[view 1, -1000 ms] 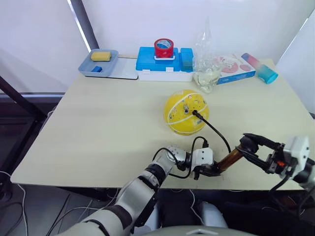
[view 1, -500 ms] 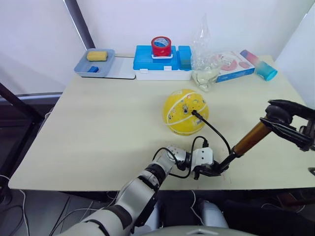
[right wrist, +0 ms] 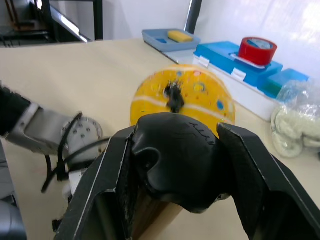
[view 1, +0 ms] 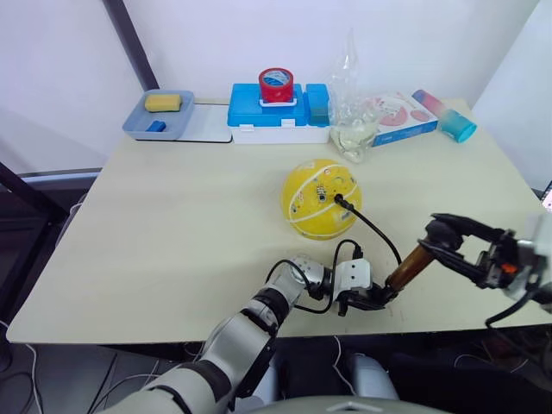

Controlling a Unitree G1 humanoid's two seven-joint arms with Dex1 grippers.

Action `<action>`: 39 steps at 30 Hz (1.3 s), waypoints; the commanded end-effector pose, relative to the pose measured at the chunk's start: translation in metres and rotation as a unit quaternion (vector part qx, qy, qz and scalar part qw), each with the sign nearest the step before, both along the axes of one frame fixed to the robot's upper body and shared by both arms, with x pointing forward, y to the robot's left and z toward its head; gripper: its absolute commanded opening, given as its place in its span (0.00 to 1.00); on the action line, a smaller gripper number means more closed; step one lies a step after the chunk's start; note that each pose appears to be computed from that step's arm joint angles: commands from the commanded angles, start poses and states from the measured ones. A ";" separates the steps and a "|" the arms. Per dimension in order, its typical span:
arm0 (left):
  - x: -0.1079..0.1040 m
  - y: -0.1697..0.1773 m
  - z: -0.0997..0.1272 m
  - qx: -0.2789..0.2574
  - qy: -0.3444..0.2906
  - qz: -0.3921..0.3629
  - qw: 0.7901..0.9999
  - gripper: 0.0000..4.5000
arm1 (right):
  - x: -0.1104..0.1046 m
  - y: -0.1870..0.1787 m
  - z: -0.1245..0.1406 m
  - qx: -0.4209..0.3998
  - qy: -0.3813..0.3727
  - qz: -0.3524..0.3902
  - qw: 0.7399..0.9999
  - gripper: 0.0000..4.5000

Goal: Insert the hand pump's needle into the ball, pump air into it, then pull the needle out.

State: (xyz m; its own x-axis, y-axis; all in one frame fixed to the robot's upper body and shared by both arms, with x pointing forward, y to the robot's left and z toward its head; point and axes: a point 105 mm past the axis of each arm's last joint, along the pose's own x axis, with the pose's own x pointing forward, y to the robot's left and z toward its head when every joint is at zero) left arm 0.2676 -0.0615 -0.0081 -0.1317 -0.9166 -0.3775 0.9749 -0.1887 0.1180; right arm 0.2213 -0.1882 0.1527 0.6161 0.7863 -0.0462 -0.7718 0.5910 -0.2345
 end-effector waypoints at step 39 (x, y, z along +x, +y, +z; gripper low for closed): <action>-0.012 0.006 -0.017 0.026 0.041 -0.011 0.999 0.24 | -0.009 -0.006 0.014 -0.033 0.059 -0.011 0.998 0.43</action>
